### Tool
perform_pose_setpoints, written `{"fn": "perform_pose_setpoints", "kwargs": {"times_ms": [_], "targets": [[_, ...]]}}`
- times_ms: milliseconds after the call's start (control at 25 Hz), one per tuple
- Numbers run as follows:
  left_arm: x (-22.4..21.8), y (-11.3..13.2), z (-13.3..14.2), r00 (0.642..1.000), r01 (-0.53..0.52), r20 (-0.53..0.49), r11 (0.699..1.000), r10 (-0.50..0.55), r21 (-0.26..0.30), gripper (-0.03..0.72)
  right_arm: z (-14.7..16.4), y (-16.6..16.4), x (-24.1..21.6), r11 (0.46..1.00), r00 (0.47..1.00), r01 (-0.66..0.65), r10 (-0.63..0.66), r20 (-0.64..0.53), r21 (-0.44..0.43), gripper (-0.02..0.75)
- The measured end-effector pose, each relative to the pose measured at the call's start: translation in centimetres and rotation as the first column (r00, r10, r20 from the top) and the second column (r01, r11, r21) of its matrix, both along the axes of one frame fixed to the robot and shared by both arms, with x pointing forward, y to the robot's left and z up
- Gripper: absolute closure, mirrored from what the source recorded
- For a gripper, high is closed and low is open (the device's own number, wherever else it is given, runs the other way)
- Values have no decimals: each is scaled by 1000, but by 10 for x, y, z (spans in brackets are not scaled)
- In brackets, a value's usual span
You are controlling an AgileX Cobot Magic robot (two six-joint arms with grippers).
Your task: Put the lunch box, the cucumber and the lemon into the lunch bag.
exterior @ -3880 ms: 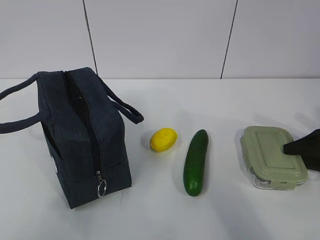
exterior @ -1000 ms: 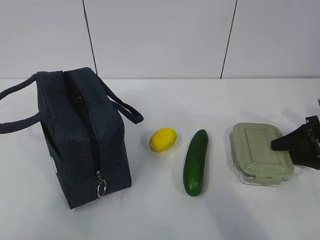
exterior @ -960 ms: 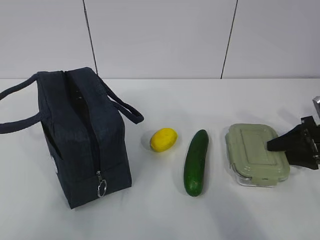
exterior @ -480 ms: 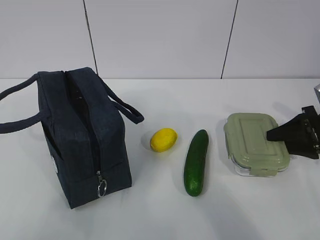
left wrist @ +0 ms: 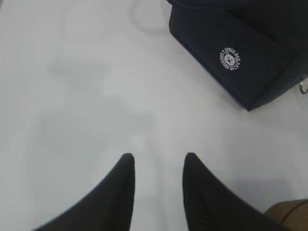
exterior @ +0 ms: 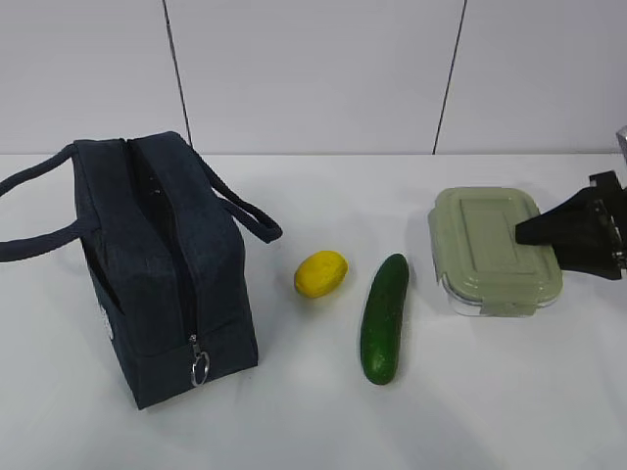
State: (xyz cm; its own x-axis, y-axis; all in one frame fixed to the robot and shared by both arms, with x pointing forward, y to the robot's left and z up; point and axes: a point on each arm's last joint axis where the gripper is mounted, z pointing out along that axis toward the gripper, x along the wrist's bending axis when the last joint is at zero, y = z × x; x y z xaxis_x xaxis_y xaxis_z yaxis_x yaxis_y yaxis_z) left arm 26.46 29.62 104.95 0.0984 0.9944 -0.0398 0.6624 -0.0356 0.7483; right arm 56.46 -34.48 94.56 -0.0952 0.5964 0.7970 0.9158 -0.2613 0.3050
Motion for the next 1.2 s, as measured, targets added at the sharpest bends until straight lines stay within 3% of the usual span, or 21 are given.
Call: {"fn": "perform_pose_setpoints", "kwargs": {"times_ms": [240, 480, 640, 880, 1200], "targets": [[10, -4, -2, 998, 13, -65, 999, -16, -36, 445, 19, 2, -1, 999, 999, 32, -33, 29, 22, 393], [22, -13, 3, 997, 34, -63, 990, -42, -135, 445, 22, 3, -3, 997, 998, 63, -63, 7, 47, 393], [40, -20, 17, 999, 39, -14, 975, -43, -218, 435, 34, 4, -5, 996, 997, 71, -73, 35, 46, 393], [75, -29, 16, 992, 2, -120, 948, -42, -318, 331, 53, 16, -7, 997, 994, 60, -65, 87, 56, 393], [124, -40, 29, 987, -13, -148, 909, -54, -418, 312, 64, 41, -7, 996, 993, 4, -14, 116, 91, 393]]}}
